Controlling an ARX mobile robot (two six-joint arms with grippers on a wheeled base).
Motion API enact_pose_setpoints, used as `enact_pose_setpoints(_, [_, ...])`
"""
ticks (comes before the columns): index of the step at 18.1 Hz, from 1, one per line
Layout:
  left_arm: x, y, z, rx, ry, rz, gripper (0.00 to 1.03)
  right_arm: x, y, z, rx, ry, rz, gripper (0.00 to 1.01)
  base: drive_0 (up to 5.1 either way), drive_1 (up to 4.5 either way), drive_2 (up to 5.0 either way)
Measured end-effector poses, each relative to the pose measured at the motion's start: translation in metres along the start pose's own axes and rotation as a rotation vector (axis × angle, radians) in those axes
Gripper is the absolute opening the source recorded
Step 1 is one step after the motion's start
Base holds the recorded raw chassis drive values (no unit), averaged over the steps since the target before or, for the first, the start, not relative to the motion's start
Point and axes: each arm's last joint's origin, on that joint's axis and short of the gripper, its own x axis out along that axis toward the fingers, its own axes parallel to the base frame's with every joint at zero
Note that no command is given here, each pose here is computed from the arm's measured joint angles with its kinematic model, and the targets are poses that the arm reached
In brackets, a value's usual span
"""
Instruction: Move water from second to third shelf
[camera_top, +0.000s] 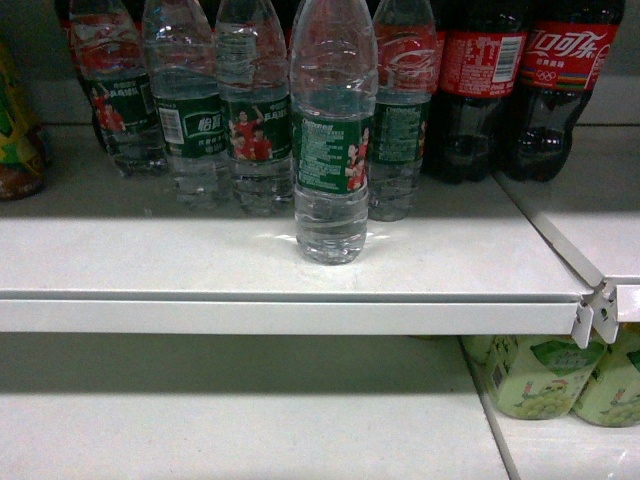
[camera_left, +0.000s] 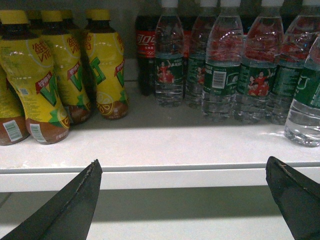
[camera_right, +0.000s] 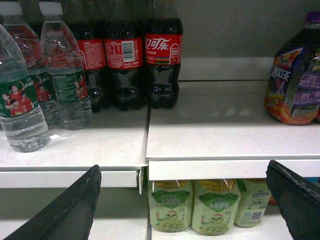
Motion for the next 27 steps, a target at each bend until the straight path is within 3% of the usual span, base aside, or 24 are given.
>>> enact_pose_setpoints(27, [0.0000, 0.0000, 0.0000, 0.000, 0.000, 0.000, 0.98, 0.0000, 0.0000, 0.0000, 0.000, 0.000, 0.000, 0.98, 0.0, 0.00, 0.0])
